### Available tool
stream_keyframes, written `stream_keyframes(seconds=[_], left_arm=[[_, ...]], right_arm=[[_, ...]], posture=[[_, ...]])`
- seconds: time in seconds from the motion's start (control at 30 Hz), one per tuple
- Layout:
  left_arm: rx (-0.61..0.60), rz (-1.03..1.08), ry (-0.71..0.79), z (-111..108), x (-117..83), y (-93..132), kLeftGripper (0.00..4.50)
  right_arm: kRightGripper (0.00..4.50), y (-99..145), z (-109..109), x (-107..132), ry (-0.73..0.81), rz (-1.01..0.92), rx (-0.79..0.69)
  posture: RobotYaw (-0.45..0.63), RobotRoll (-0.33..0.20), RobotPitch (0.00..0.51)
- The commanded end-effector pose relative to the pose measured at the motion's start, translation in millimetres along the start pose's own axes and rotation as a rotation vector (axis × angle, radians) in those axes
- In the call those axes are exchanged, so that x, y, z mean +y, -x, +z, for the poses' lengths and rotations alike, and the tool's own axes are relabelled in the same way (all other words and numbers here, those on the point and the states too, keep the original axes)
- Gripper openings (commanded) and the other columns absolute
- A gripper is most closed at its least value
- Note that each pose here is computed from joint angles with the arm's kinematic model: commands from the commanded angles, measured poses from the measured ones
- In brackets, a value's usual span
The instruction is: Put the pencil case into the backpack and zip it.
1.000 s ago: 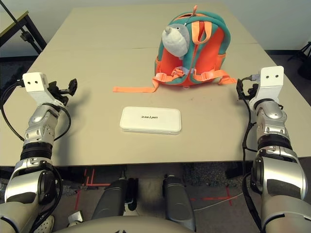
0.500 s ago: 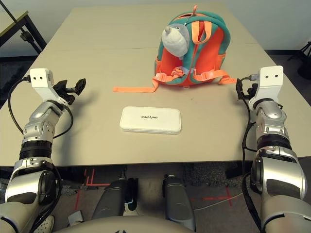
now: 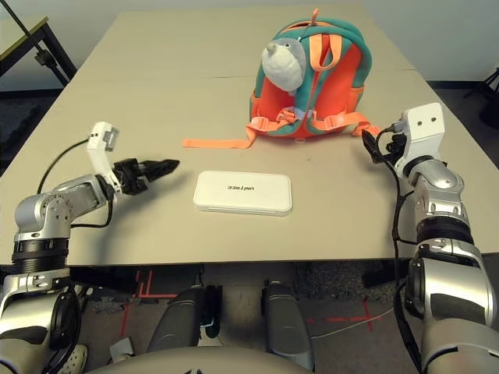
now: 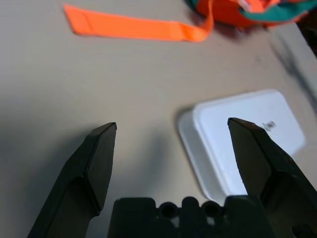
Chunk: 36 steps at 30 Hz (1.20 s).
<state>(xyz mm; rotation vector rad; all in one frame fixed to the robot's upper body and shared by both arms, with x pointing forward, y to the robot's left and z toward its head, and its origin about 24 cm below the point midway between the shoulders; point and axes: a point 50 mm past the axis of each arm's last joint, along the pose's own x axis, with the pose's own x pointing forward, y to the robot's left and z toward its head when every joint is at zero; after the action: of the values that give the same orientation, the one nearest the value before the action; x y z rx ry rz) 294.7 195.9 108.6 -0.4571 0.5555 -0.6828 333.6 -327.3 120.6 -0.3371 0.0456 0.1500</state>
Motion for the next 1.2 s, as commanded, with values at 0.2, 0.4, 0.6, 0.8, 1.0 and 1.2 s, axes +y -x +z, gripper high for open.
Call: stream_keyframes(seconds=[0.2,0.4,0.6,0.8,1.0,1.2], left_arm=[[0.122,-0.097,0.118,-15,-14,-11,4.50],[0.134,-0.080,0.167,-15,-9,-10,4.50],[0.134,-0.093,0.255,-12,-2,-8,4.50],[0.134,-0.127,0.345,-9,2,-8,4.50],[0.174,-0.181,0.406,-11,0,-10,4.50],[0.180,-0.191,0.452,-12,3,-9,4.50]], right_arm=[[4.48,-2,-3,14,0.039,0.077,0.028],[4.48,-4,-4,18,0.044,0.090,0.031],[4.48,-5,-6,23,0.054,0.116,0.039],[4.48,-4,-7,25,0.070,0.148,0.053],[4.48,2,-11,32,0.117,0.285,0.106],[4.48,10,-15,40,0.137,0.394,0.162]], posture=[[-0.11,0.000,0.132],[-0.12,0.000,0.137],[-0.12,0.000,0.139],[-0.12,0.000,0.137],[-0.13,0.000,0.135],[-0.14,0.000,0.138]])
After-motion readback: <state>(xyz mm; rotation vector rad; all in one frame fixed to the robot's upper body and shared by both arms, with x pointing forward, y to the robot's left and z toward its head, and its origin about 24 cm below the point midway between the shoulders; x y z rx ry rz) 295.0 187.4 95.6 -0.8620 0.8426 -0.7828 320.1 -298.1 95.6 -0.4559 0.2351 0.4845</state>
